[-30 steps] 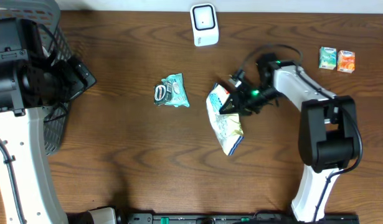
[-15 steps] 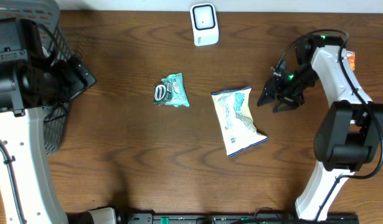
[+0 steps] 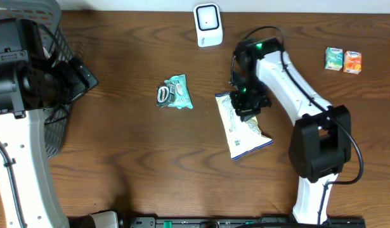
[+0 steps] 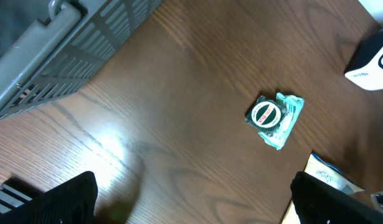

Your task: Scan the item barcode

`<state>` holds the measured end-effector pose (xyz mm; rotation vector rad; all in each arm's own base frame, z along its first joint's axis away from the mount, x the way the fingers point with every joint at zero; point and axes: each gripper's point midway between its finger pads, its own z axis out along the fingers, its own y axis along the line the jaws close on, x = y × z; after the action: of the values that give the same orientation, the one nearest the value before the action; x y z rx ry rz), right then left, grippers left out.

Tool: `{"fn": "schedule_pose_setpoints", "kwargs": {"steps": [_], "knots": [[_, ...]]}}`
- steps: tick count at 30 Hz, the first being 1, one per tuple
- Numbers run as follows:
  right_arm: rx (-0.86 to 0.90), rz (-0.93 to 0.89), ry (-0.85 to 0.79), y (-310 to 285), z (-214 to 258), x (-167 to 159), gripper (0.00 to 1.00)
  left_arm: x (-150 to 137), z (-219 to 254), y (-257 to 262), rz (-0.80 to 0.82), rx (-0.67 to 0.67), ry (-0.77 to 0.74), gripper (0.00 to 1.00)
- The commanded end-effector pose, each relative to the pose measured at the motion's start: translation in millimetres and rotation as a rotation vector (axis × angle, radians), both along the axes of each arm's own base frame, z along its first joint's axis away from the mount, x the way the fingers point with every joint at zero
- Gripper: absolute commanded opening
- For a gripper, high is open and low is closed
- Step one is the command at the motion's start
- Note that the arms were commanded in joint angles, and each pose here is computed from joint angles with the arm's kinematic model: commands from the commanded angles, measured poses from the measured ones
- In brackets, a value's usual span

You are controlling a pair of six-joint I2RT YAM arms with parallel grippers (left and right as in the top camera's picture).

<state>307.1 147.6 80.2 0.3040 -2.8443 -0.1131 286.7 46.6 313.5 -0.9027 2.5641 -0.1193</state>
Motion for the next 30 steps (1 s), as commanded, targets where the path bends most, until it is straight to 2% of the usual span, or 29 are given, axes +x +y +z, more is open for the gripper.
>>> {"fn": "schedule_pose_setpoints", "kwargs": {"steps": [1,4,6,10,13,14,16,17,18,19,22,24,30], "knots": [[-0.198,-0.065,-0.031,-15.7,-18.7,-13.4,0.02,-0.8,1.8,2.4,-0.001,0.011,-0.003,0.98],[-0.192,-0.051,-0.016,-11.2,-47.3,-27.1,0.05,-0.8,1.8,2.4,-0.001,0.011,-0.003,0.98],[-0.212,-0.092,-0.006,-14.8,-64.6,-36.5,0.01,-0.9,1.7,2.4,-0.001,0.011,-0.003,0.98],[-0.221,-0.107,-0.01,-16.9,-51.6,-30.8,0.01,-0.8,1.8,2.4,-0.001,0.011,-0.003,0.98],[-0.198,-0.121,-0.051,-11.8,-26.7,-11.7,0.03,-0.8,1.8,2.4,-0.001,0.011,-0.003,0.98],[-0.182,-0.119,-0.092,-8.5,-15.2,1.3,0.05,-0.8,1.8,2.4,-0.001,0.011,-0.003,0.98],[-0.15,-0.129,-0.174,-1.6,-2.6,23.9,0.18,-0.8,1.8,2.4,-0.001,0.011,-0.003,0.98],[-0.141,-0.131,-0.189,0.2,-2.6,27.8,0.19,-0.8,1.8,2.4,-0.001,0.011,-0.003,0.98],[-0.132,-0.133,-0.206,2.2,-3.2,32.2,0.28,-0.8,1.8,2.4,-0.001,0.011,-0.003,0.98],[-0.13,-0.133,-0.21,3.4,-5.7,33.5,0.29,-0.8,1.8,2.4,-0.001,0.011,-0.003,0.98],[-0.135,-0.13,-0.203,2.6,-15.3,30.5,0.32,-0.8,1.8,2.4,-0.001,0.011,-0.003,0.98],[-0.143,-0.129,-0.222,0.4,-28.2,32.7,0.27,-0.8,1.8,2.4,-0.001,0.011,-0.003,0.98],[-0.262,-0.232,-0.366,-34.4,-72.5,52.2,0.25,-0.8,1.8,2.4,-0.001,0.011,-0.003,0.98]]}}
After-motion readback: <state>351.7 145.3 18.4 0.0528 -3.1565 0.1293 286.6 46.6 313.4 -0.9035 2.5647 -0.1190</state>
